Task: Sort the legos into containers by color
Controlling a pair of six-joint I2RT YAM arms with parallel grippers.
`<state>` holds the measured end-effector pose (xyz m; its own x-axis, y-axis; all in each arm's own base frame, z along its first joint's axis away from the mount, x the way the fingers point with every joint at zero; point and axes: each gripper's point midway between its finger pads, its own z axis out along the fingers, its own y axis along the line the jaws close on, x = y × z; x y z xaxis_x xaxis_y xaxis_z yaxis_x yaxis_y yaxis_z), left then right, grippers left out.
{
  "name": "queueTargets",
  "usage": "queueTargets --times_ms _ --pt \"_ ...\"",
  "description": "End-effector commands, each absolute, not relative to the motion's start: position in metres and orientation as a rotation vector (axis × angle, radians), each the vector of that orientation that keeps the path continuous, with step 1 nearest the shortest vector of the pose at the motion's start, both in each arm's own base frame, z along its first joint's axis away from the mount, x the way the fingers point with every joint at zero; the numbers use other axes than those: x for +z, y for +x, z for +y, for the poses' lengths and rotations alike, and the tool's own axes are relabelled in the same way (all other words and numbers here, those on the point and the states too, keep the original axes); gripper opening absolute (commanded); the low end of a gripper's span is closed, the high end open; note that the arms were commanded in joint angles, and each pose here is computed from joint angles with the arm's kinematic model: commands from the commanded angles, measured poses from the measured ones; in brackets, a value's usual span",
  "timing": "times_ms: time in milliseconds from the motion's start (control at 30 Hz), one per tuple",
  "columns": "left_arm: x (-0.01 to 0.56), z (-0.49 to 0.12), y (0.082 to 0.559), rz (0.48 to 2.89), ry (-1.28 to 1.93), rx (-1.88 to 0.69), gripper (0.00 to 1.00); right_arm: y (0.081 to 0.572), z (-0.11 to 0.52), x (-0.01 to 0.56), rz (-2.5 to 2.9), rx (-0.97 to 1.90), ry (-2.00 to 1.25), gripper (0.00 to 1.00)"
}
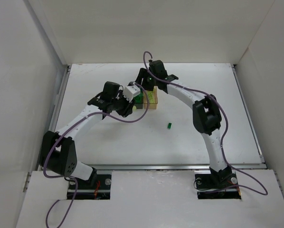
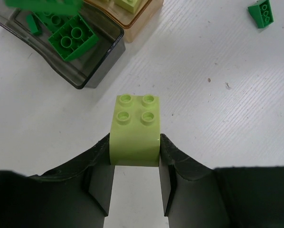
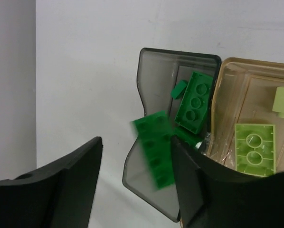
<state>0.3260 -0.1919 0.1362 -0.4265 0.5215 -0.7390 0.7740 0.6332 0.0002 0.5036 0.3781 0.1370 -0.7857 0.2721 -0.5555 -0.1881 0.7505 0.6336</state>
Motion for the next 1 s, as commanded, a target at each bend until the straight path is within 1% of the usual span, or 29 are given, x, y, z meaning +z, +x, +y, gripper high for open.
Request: queueTargets --times_ms 0,67,100,267,300,367,400,433,467,533,567,633,767,800,867,900,933,967 --pt "0.144 -0.192 0.329 2.095 1.008 -0.432 0.0 0.509 0.389 0.209 2.139 1.031 -0.008 0.66" --pt "0.143 -0.193 0.331 2.099 1.009 -0.433 0.0 0.504 0.393 0.21 2.144 1.061 -0.046 0.71" --pt "0.153 -0.195 0.336 2.076 1.004 -0.429 0.0 0.503 0.392 0.207 2.156 1.057 -0.044 0.73" --pt "0.152 -0.203 0.351 2.067 1.02 -0.438 0.0 0.489 0.385 0.247 2.104 1.058 -0.106 0.74" --pt "0.154 -0.206 0.356 2.056 1.018 -0.437 0.0 0.497 0.368 0.254 2.085 1.031 -0.082 0.74" --pt "0.16 -0.217 0.37 2.034 1.014 -0.469 0.0 0.492 0.344 0.272 2.061 1.017 -0.054 0.74" --pt "0.163 -0.221 0.378 2.026 1.001 -0.472 0.0 0.5 0.319 0.276 2.045 0.986 -0.007 0.74" --pt "0.164 -0.224 0.386 2.024 1.0 -0.472 0.0 0.497 0.303 0.262 2.084 0.966 0.036 0.74" --pt "0.166 -0.236 0.4 2.01 1.011 -0.477 0.0 0.494 0.287 0.283 2.036 0.95 0.058 0.74" --pt "0.162 -0.249 0.409 2.02 1.021 -0.472 0.0 0.499 0.247 0.284 2.024 0.879 0.125 0.74" --pt "0.171 -0.256 0.418 1.998 1.016 -0.453 0.0 0.494 0.235 0.27 2.053 0.854 0.14 0.74" --pt "0.157 -0.262 0.434 2.016 1.003 -0.422 0.0 0.49 0.204 0.269 2.057 0.774 0.166 0.74" --pt "0.152 -0.285 0.459 2.02 0.963 -0.399 0.0 0.467 0.174 0.232 2.19 0.594 0.159 0.78" --pt "0.161 -0.289 0.469 2.008 0.942 -0.39 0.02 0.459 0.17 0.221 2.227 0.567 0.158 0.78" --pt "0.146 -0.299 0.471 2.037 0.95 -0.382 0.11 0.443 0.167 0.203 2.301 0.527 0.134 0.8" --pt "0.145 -0.3 0.475 2.042 0.937 -0.376 0.3 0.434 0.162 0.194 2.331 0.503 0.145 0.81" --pt "0.143 -0.3 0.475 2.051 0.939 -0.376 0.41 0.421 0.16 0.183 2.372 0.471 0.13 0.82" --pt "0.142 -0.306 0.475 2.046 0.948 -0.381 0.53 0.418 0.159 0.186 2.371 0.466 0.117 0.82"
